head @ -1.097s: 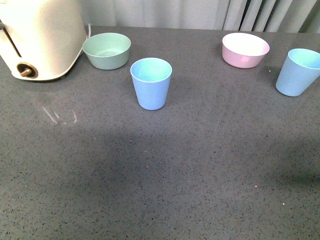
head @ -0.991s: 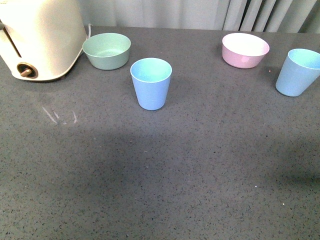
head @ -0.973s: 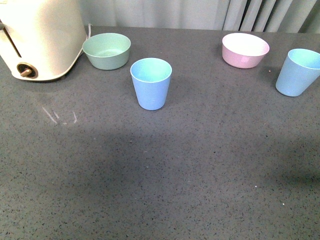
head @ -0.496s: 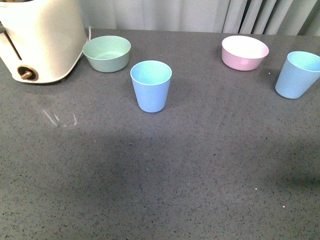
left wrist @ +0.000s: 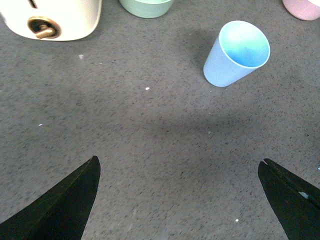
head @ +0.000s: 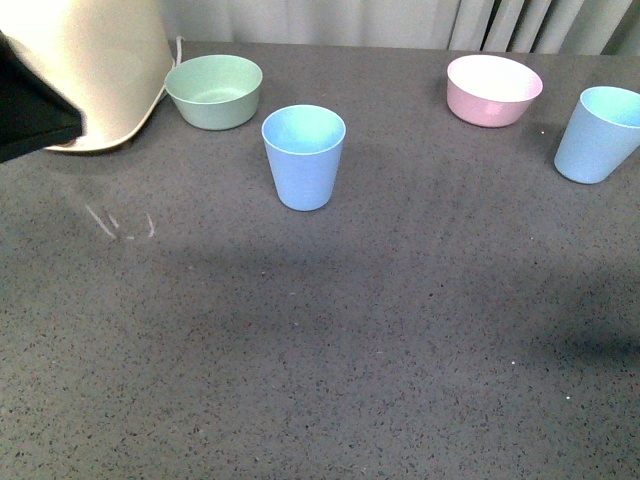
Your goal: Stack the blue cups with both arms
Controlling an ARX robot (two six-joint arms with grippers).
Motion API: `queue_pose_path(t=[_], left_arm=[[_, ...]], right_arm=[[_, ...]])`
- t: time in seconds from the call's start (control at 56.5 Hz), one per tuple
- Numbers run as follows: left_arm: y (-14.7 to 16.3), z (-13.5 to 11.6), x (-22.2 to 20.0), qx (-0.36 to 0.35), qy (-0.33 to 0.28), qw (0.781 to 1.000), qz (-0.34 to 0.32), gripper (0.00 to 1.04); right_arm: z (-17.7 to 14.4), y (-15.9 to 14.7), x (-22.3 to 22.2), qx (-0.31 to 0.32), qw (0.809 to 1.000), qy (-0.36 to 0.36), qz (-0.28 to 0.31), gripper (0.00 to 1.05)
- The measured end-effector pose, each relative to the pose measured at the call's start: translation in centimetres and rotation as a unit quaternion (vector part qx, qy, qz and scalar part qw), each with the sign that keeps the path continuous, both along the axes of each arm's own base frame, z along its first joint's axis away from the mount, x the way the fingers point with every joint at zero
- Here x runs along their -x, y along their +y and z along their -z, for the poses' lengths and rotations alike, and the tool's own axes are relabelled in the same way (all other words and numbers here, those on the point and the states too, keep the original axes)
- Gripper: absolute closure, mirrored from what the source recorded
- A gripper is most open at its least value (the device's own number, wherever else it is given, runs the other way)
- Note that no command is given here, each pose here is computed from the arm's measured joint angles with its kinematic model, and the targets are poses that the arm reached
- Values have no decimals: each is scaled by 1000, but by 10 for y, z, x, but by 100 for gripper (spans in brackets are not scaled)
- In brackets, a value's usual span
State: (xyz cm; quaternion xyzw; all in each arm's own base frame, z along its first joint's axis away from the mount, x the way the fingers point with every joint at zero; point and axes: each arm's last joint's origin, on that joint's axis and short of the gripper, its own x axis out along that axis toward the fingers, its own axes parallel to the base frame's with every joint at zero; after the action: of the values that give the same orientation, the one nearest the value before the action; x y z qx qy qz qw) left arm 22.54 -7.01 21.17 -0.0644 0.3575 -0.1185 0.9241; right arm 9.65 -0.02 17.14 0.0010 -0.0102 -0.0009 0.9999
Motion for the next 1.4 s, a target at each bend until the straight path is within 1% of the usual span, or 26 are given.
queue_pose_path(t=[0.053,0.142,0.301,0.513,0.796,0.938,1.15,1.257,1.31,1.363,1.398], left_arm=[[-15,2,-19,2,18,1000,9,9],[-37,14,-46,-5,48,999,19,9],[-63,26,-87,-22,70,997,22,9],[-77,30,-112,-24,79,996,13,9],[-97,36,-128,-27,89,996,13,9],[-102,40,-138,-26,97,995,7,9],[-103,46,-168,-32,108,994,-17,9],[-103,56,-180,-39,118,992,-26,9],[-104,59,-182,-42,124,991,-27,12],[-104,64,-184,-46,128,990,-28,20],[-104,65,-184,-46,131,990,-27,24]], right_arm=[[0,0,0,0,1000,0,0,9],[0,0,0,0,1000,0,0,9],[0,0,0,0,1000,0,0,9],[0,0,0,0,1000,0,0,9],[0,0,0,0,1000,0,0,9],[0,0,0,0,1000,0,0,9],[0,0,0,0,1000,0,0,9],[0,0,0,0,1000,0,0,9],[0,0,0,0,1000,0,0,9],[0,0,0,0,1000,0,0,9],[0,0,0,0,1000,0,0,9]])
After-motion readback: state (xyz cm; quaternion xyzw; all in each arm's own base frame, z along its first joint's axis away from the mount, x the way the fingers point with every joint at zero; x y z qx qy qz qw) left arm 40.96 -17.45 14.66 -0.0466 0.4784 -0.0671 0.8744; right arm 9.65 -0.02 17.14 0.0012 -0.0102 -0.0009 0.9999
